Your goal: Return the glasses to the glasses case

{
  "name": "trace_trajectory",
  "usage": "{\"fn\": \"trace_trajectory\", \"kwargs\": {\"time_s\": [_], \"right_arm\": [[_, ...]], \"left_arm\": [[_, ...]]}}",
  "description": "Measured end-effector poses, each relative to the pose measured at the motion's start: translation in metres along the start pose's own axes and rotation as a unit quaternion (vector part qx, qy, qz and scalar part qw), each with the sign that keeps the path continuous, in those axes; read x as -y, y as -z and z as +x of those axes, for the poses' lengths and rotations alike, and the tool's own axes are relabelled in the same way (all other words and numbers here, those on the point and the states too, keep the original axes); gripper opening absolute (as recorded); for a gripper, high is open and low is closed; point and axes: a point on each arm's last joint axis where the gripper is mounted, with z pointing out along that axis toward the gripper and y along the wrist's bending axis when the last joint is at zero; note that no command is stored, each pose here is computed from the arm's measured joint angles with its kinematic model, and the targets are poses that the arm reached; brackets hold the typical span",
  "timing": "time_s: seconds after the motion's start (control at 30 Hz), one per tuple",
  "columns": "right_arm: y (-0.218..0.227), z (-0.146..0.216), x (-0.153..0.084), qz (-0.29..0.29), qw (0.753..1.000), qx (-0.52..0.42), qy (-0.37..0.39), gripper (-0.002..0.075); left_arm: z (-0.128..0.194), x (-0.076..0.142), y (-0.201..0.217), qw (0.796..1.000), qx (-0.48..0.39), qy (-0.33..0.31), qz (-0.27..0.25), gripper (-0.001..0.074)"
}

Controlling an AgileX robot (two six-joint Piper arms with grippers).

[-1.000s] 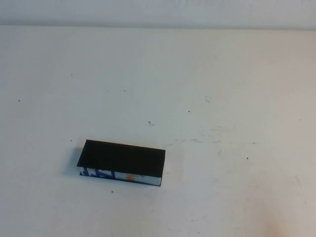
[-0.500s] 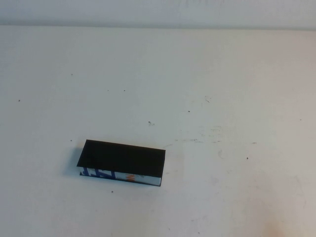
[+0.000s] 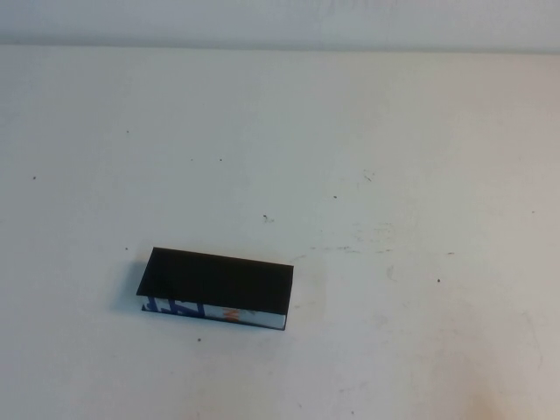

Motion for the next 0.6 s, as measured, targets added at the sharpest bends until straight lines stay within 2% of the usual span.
{"fn": "trace_trajectory", "kwargs": {"time_s": [0.17, 0.4, 0.6], "right_arm": [[0.000, 0.000, 0.000, 0.000, 1.000, 0.000, 0.000, -0.0011], [0.000, 0.000, 0.000, -0.001, 1.000, 0.000, -0.001, -0.0011], [0.000, 0.000, 0.000, -0.001, 1.000, 0.000, -0.001, -0.0011]], "left_arm": [[0.007, -0.003, 0.005, 0.999, -0.025, 0.002, -0.034, -0.0004], [0.024, -0.003, 0.007, 0.992, -0.119, 0.006, -0.037, -0.0004], [0.026, -0.003, 0.008, 0.991, -0.130, 0.007, -0.037, -0.0004]]}}
